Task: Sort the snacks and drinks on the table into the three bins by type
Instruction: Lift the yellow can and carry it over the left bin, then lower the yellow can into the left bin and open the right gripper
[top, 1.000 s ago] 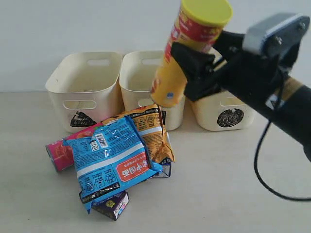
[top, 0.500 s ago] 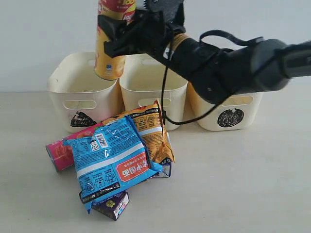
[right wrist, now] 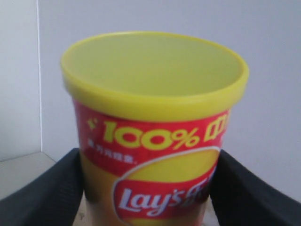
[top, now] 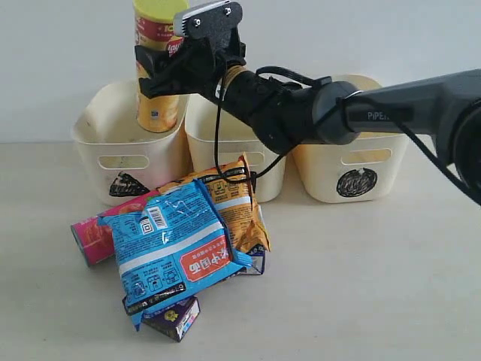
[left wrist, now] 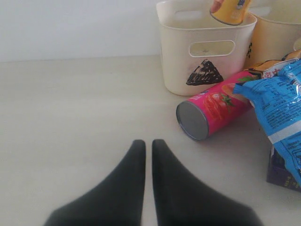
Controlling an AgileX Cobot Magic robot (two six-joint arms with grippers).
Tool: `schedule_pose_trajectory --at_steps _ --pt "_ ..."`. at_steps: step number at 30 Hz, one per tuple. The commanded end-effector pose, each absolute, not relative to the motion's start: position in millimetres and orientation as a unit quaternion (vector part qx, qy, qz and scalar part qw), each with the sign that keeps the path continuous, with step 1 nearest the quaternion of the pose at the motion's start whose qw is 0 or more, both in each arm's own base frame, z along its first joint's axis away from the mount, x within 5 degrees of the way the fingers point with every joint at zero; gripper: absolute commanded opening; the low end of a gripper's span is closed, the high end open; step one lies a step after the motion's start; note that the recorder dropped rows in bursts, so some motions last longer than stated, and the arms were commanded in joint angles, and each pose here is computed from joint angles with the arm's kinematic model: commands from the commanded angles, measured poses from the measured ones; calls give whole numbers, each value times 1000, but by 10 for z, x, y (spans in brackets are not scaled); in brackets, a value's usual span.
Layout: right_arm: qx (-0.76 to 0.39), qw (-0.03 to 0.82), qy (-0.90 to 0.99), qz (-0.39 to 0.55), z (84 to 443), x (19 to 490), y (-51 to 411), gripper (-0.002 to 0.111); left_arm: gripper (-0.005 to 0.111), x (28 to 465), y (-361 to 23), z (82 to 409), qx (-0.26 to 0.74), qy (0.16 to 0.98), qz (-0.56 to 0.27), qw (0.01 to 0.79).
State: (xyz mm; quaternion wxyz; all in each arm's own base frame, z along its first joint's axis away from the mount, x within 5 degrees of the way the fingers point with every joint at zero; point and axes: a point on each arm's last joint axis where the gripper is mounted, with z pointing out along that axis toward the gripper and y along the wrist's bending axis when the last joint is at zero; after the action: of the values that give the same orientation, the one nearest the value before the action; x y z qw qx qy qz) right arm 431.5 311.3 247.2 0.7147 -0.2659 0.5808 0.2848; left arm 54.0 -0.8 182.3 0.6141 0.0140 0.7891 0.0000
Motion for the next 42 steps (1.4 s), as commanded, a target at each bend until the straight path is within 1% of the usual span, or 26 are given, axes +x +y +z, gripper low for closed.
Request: schedule_pose_trajectory --at_steps 1,3,4,6,9,10,11,12,13,17,20,22,23,25,26,27,29,30,32,35,39,42 --pt "-275 713 578 286 2490 4306 3141 2 4 541 -7 1846 9 783 -2 622" --pt "-276 709 583 284 2478 4305 3147 8 4 541 -7 1846 9 783 -2 622" --pt "-276 709 583 284 2478 4305 3147 14 4 541 -7 1846 9 783 -2 622" --pt "-276 708 585 283 2475 4306 3147 32 4 541 -7 1846 9 783 -2 622" --pt "-276 708 585 283 2475 4306 3147 74 4 541 -7 1846 9 783 -2 622" --pt "-276 709 584 283 2477 4305 3147 86 4 541 -7 1846 9 783 -2 622" --pt "-275 711 582 284 2503 4301 3143 96 4 541 -7 1846 9 783 -2 622" --pt "-274 712 582 283 2528 4297 3139 102 4 541 -7 1846 9 783 -2 622" --pt "-272 708 587 283 2536 4298 3134 105 4 541 -7 1846 9 783 -2 622" --pt "-259 700 600 287 2711 4265 3095 105 4 541 -7 1846 9 783 -2 622" --pt "-254 681 632 269 2881 4228 3031 105 4 541 -7 1846 9 783 -2 622" --pt "-256 667 653 250 2970 4189 3002 101 4 541 -7 1846 9 783 -2 622" --pt "-266 660 662 234 3010 4157 2999 96 4 541 -7 1846 9 783 -2 622" --pt "-283 644 679 210 3049 4081 3029 79 4 541 -7 1846 9 783 -2 622" --pt "-285 635 689 202 3053 4049 3045 66 4 541 -7 1846 9 783 -2 622" --pt "-291 628 696 190 3066 4021 3050 51 4 541 -7 1846 9 783 -2 622" --pt "-301 617 706 173 3061 3978 3065 12 4 541 -7 1846 9 783 -2 622" --pt "-306 612 710 166 3069 3948 3075 1 4 541 -7 1846 9 783 -2 622" --pt "-312 606 715 158 3065 3902 3043 3 4 541 -7 1846 9 783 -2 622" --pt "-326 610 704 164 3072 3761 2969 0 4 541 -7 1846 9 783 -2 622" --pt "-337 625 678 191 3081 3570 2892 0 4 541 -7 1846 9 783 -2 622" --pt "-352 620 675 189 3011 3504 2862 0 4 541 -7 1846 9 783 -2 622"
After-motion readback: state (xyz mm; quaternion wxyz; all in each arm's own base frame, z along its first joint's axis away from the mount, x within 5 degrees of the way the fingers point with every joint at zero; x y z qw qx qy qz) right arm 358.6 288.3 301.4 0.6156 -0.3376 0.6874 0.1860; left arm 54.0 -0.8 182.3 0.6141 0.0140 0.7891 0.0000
